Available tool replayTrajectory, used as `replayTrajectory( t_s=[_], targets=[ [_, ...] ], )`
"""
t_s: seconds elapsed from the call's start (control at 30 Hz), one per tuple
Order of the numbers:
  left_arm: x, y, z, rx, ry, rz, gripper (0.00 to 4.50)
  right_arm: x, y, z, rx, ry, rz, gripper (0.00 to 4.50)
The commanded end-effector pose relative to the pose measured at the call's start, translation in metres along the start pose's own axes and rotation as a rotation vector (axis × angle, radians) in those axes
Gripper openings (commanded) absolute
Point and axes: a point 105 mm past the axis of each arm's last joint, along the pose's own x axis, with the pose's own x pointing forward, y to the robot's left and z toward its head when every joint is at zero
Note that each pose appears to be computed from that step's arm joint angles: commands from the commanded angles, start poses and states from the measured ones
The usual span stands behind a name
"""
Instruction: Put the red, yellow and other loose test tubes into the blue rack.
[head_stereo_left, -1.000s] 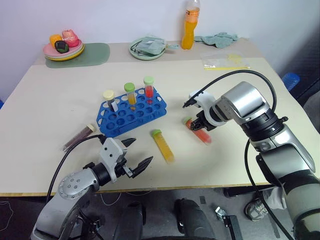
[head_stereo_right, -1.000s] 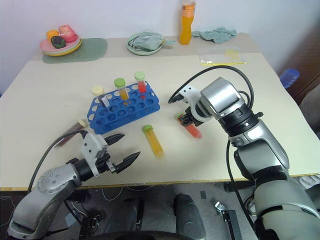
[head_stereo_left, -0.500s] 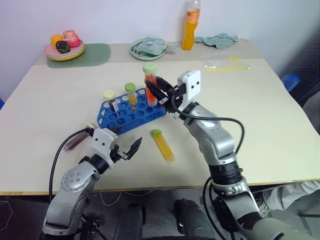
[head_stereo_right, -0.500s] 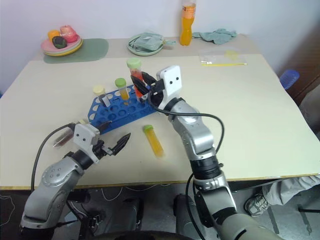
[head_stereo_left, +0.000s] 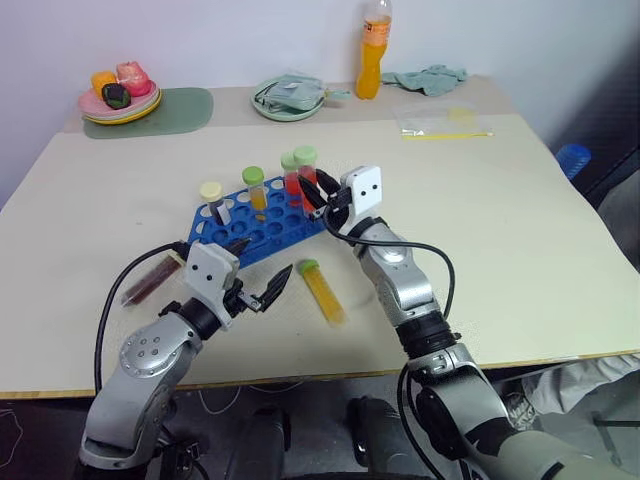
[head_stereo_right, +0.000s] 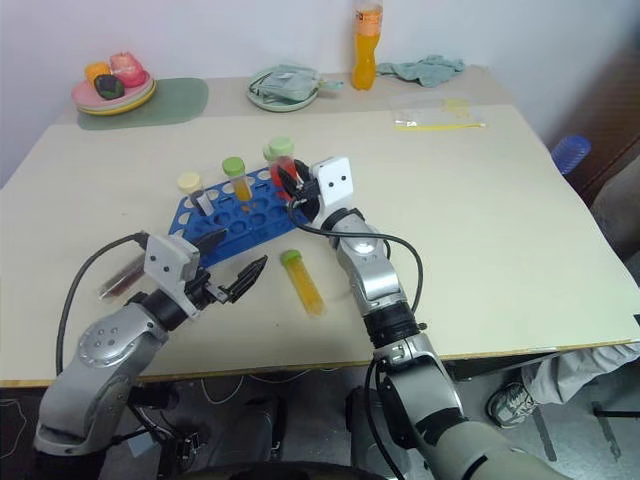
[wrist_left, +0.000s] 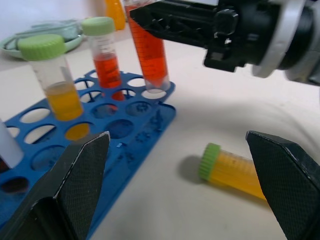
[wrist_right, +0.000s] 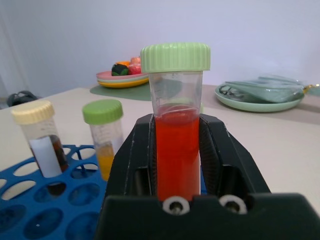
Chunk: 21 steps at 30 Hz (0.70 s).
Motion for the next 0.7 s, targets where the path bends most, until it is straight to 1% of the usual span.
replayTrajectory(
  t_s=[0.03, 0.3, 0.53, 0.6, 0.63, 0.7],
  targets=[
    [-0.003, 0.000, 0.012, 0.019, -0.034, 0.011, 4.50, 0.009, 0.005, 0.013, -0.010, -0.059, 0.013, 0.75],
    [-0.004, 0.002, 0.008, 0.015, -0.024, 0.016, 4.50, 0.015, 0.009, 0.005, 0.004, -0.051, 0.016, 0.75],
    [-0.003, 0.000, 0.005, 0.015, -0.022, 0.011, 4.50, 0.017, 0.007, 0.000, 0.001, -0.047, 0.001, 0.75],
    [-0.004, 0.001, 0.004, 0.014, -0.021, 0.012, 4.50, 0.015, 0.008, -0.001, 0.032, -0.053, 0.022, 1.77],
    [-0.005, 0.001, 0.003, 0.014, -0.021, 0.012, 4.50, 0.014, 0.008, 0.001, 0.037, -0.062, 0.025, 2.11],
    [-0.006, 0.002, 0.002, 0.013, -0.019, 0.015, 4.50, 0.013, 0.006, 0.009, 0.018, -0.087, 0.022, 3.15]
  ],
)
